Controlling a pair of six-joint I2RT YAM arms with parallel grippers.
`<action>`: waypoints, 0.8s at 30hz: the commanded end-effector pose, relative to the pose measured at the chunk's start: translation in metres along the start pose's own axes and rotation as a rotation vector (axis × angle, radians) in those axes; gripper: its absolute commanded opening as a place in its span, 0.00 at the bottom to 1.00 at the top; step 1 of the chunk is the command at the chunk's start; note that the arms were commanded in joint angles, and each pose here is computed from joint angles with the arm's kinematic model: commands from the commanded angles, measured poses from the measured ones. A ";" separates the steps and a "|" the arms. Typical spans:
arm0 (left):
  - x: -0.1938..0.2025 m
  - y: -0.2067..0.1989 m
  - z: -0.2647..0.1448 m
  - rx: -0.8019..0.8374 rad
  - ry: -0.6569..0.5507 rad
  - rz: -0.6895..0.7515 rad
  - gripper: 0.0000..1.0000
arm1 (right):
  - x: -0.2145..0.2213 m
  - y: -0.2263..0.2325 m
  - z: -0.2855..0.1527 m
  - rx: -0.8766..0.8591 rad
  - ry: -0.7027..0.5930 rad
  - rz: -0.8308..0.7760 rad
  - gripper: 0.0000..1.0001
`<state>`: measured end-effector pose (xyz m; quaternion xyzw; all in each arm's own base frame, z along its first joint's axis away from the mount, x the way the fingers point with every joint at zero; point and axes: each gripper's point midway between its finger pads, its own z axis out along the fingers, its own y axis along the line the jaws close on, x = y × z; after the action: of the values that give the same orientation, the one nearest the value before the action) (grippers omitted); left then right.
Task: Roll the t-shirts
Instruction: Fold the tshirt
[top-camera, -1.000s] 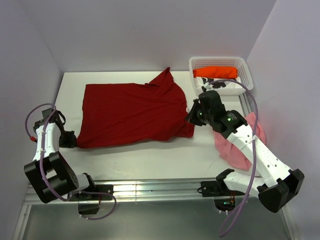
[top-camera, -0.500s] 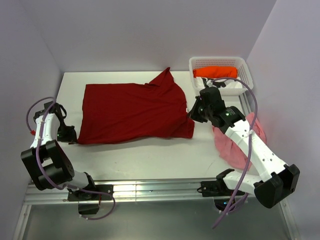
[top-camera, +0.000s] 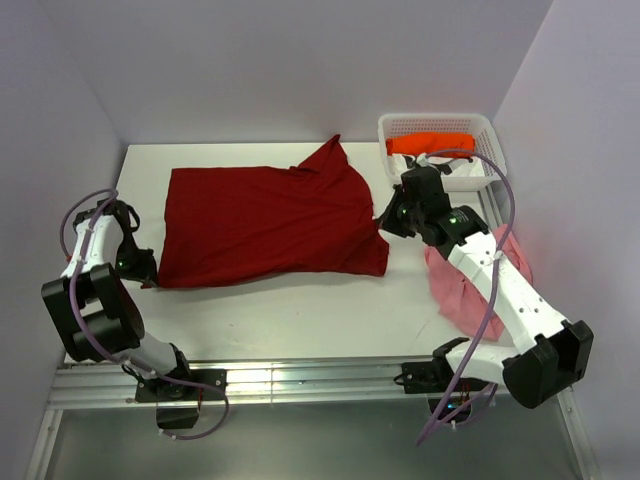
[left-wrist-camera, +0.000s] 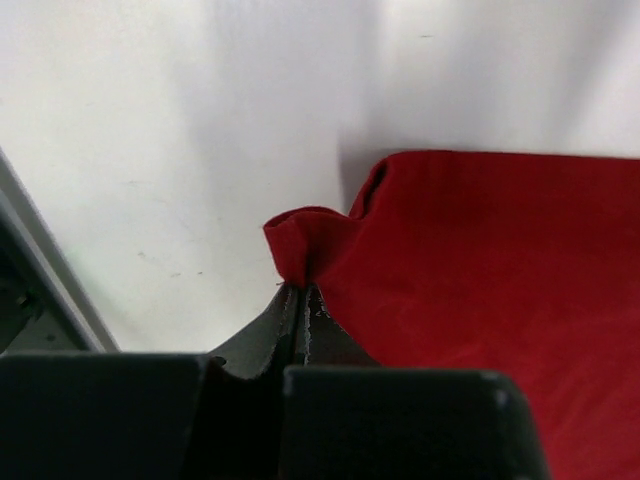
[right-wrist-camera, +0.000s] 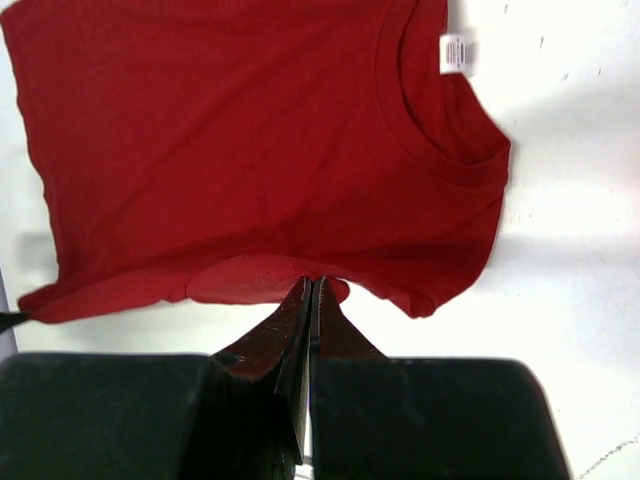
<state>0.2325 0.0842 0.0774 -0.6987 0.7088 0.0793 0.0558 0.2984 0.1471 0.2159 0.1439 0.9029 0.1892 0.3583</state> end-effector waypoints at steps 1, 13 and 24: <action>-0.004 0.006 -0.003 -0.102 -0.012 -0.022 0.00 | -0.036 0.016 -0.006 -0.030 -0.096 0.008 0.00; 0.010 -0.016 -0.008 -0.150 0.005 0.028 0.00 | -0.048 0.014 0.018 0.012 -0.074 0.000 0.00; -0.001 -0.034 -0.023 -0.145 -0.026 0.032 0.00 | -0.054 0.002 0.036 0.060 -0.068 0.023 0.00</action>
<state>0.2642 0.0754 0.0881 -0.6833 0.7189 0.1271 0.0063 0.3402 0.1421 0.1983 0.1654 0.9131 0.1579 0.3375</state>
